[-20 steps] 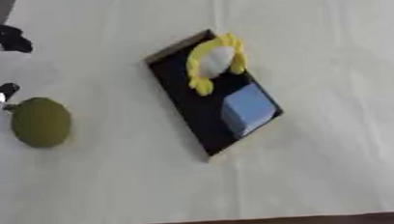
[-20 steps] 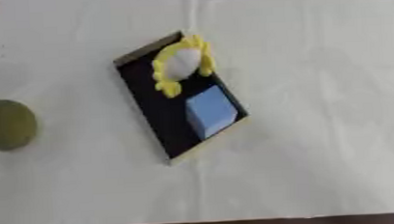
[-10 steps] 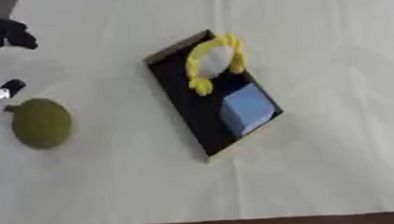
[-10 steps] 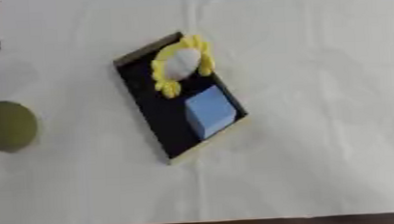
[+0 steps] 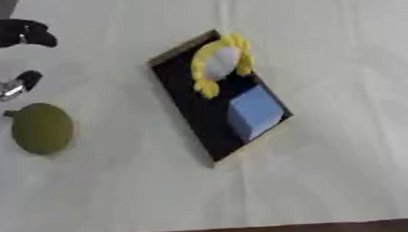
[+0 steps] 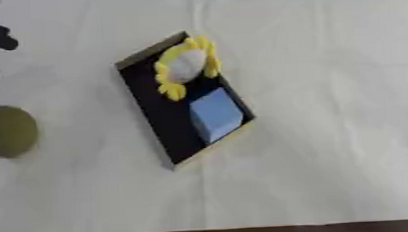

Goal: Pick up objects on the table and place them in the box.

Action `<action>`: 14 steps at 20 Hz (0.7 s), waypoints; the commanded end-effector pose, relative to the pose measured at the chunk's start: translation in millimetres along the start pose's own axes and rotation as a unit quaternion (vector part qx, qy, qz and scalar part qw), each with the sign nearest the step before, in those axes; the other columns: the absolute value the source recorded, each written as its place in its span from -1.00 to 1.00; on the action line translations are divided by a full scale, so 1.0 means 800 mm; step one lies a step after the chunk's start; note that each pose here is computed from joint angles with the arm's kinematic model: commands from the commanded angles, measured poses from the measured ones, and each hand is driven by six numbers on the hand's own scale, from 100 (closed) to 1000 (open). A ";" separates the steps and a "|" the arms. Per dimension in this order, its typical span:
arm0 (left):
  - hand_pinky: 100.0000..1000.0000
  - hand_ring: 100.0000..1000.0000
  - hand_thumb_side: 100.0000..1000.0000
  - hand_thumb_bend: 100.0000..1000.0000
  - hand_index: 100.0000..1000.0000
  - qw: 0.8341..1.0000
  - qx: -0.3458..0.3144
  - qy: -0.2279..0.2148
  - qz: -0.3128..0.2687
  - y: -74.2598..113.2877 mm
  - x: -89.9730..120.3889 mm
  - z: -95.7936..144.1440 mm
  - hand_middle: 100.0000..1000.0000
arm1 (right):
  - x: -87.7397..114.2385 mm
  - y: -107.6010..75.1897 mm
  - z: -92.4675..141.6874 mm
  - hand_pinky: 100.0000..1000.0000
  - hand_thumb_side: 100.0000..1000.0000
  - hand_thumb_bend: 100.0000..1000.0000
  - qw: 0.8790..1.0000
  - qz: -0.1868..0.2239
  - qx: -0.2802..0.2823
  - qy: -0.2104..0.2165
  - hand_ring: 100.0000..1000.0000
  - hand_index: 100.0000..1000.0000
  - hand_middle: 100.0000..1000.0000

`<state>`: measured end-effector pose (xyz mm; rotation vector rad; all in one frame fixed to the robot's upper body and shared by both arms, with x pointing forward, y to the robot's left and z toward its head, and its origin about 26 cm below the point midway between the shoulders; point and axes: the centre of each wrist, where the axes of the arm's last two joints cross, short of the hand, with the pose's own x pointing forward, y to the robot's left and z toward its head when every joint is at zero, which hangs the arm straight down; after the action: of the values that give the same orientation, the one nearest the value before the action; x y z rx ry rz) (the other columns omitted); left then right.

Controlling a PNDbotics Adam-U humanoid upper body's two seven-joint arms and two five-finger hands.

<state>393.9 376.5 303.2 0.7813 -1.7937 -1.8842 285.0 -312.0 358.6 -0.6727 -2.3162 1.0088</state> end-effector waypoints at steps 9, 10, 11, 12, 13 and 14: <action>1.00 0.97 0.79 -0.67 0.85 0.980 -0.120 -0.083 -0.132 0.022 0.025 0.018 0.70 | 0.006 -0.007 0.001 0.75 -0.38 -1.00 1.000 0.006 -0.001 -0.004 0.58 0.51 0.16; 1.00 0.97 0.90 -0.63 0.83 0.979 -0.125 -0.088 -0.137 0.022 0.028 0.018 0.69 | 0.006 -0.007 0.001 0.75 -0.38 -1.00 1.000 0.005 0.000 -0.003 0.58 0.51 0.16; 1.00 0.97 0.92 -0.63 0.83 0.977 -0.130 -0.093 -0.142 0.023 0.032 0.018 0.69 | 0.005 -0.007 0.001 0.75 -0.38 -1.00 1.000 0.005 0.000 -0.003 0.58 0.51 0.16; 1.00 0.97 0.99 -0.63 0.82 0.975 -0.136 -0.096 -0.145 0.023 0.035 0.018 0.68 | 0.005 -0.006 0.001 0.75 -0.38 -1.00 1.000 0.004 0.001 -0.003 0.58 0.51 0.16; 1.00 0.97 1.00 -0.64 0.82 0.973 -0.143 -0.100 -0.148 0.022 0.038 0.018 0.68 | 0.005 -0.006 0.001 0.75 -0.38 -1.00 1.000 0.003 0.002 -0.002 0.58 0.51 0.16; 1.00 0.98 1.00 -0.65 0.82 0.972 -0.150 -0.104 -0.150 0.021 0.041 0.018 0.69 | 0.005 -0.006 0.001 0.75 -0.38 -1.00 1.000 0.002 0.002 -0.002 0.57 0.51 0.16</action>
<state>366.5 362.1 301.1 0.8496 -1.7188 -2.1202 286.1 -312.0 354.8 -0.6554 -2.2955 1.0068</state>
